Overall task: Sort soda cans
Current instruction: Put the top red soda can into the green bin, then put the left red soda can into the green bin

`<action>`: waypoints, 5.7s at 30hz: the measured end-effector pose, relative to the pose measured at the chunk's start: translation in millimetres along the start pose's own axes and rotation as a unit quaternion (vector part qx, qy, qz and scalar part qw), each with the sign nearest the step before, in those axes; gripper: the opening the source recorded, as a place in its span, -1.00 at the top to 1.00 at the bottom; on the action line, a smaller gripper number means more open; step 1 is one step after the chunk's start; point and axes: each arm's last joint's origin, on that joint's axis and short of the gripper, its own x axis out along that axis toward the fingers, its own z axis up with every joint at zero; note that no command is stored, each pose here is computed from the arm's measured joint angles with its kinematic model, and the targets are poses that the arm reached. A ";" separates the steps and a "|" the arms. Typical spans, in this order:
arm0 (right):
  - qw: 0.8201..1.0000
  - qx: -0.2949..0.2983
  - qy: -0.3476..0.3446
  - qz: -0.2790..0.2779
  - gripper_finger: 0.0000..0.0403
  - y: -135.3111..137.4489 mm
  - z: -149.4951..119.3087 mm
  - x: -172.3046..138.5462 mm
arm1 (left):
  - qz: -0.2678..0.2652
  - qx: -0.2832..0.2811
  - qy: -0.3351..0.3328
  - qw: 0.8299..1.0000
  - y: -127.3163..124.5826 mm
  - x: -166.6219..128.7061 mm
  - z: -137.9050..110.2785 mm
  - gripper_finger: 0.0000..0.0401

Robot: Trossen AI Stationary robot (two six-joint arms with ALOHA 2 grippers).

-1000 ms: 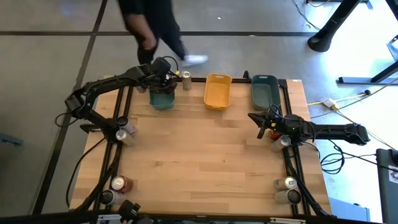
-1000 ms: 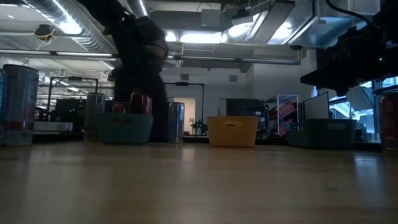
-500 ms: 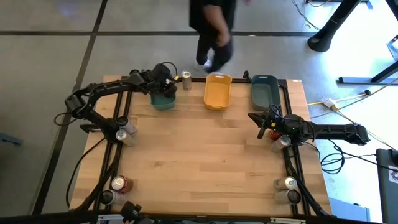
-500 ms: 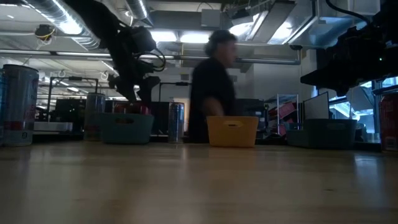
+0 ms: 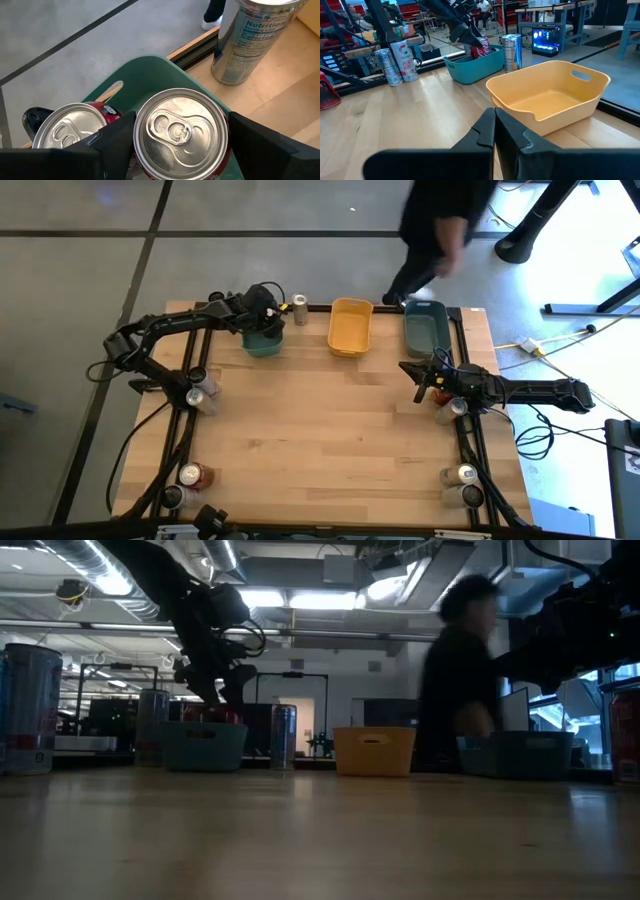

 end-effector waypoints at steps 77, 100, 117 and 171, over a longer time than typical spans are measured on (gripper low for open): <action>1.000 0.012 0.006 0.013 0.95 0.6 -0.9 0.0 | -0.302 0.137 0.035 0.943 -82.9 -249.0 -63.2 -0.96; 1.000 0.012 0.007 0.017 0.95 0.9 -0.9 0.0 | -0.280 -0.020 0.333 0.900 -76.5 -287.2 -123.7 -0.96; 1.000 0.012 0.007 0.017 0.95 0.9 -0.9 0.0 | -0.175 -0.018 0.407 0.896 -88.0 -315.0 -186.0 -0.96; 1.000 -0.005 0.006 0.013 0.95 0.7 -0.8 0.0 | -0.107 0.044 0.382 0.917 -116.8 -319.1 -287.0 -0.96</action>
